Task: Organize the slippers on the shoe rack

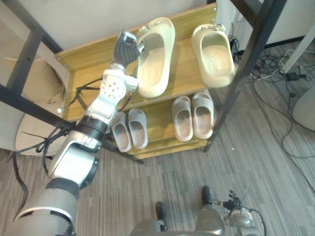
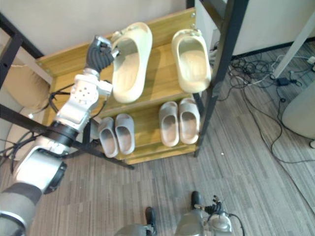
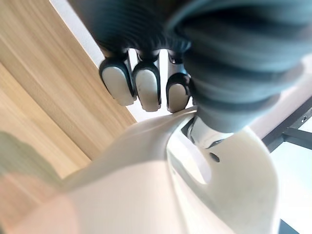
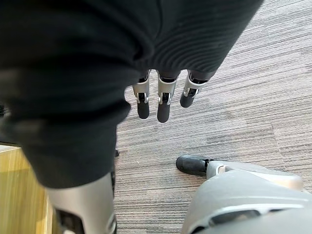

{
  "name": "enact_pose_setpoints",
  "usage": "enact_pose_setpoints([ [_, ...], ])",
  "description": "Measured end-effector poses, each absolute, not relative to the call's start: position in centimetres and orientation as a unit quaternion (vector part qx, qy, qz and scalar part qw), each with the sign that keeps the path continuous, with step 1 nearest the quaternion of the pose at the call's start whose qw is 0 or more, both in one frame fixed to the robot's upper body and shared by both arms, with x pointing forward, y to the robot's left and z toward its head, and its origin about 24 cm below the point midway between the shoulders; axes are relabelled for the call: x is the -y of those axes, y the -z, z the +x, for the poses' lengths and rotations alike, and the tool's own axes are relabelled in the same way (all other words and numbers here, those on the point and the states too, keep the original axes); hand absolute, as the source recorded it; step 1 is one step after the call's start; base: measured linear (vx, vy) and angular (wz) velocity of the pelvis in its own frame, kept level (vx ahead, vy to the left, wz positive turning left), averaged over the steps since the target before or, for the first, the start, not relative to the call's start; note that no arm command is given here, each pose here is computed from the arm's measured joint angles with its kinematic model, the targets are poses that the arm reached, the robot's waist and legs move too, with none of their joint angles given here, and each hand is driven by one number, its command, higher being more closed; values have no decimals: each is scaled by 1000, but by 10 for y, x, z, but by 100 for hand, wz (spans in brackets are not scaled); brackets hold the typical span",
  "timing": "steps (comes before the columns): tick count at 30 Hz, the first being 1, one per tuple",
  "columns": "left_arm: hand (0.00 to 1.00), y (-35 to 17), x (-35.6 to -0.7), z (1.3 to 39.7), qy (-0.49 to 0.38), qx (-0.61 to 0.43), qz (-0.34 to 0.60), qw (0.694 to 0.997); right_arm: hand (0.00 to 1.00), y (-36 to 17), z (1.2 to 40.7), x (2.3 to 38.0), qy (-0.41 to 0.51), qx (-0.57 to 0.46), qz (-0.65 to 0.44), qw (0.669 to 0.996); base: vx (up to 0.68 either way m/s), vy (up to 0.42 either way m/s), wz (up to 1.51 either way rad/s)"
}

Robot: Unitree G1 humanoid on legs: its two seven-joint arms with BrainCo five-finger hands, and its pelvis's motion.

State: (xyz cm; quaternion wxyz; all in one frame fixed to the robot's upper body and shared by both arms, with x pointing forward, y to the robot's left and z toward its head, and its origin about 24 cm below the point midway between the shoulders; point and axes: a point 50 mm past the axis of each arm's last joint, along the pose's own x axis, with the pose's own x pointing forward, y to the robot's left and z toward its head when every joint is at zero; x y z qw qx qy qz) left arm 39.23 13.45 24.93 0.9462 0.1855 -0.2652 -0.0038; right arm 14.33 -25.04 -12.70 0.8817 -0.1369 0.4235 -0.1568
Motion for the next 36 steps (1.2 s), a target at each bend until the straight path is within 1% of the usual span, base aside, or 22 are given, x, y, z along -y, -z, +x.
enact_pose_setpoints([
  [8, 100, -247, -135, 396, 3, 253, 193, 948, 0, 126, 146, 250, 161, -419, -126, 884, -1, -1, -5],
  [16, 100, -260, -134, 402, -4, 252, 198, 947, 0, 126, 148, 249, 165, -418, -120, 885, -1, -4, -10],
  [17, 0, -258, -135, 403, -7, 246, 199, 949, 0, 126, 148, 249, 165, -417, -120, 886, 2, -6, -10],
  [36, 0, -260, -138, 404, -14, 244, 192, 951, 0, 125, 149, 248, 166, -412, -117, 888, -12, -2, -2],
])
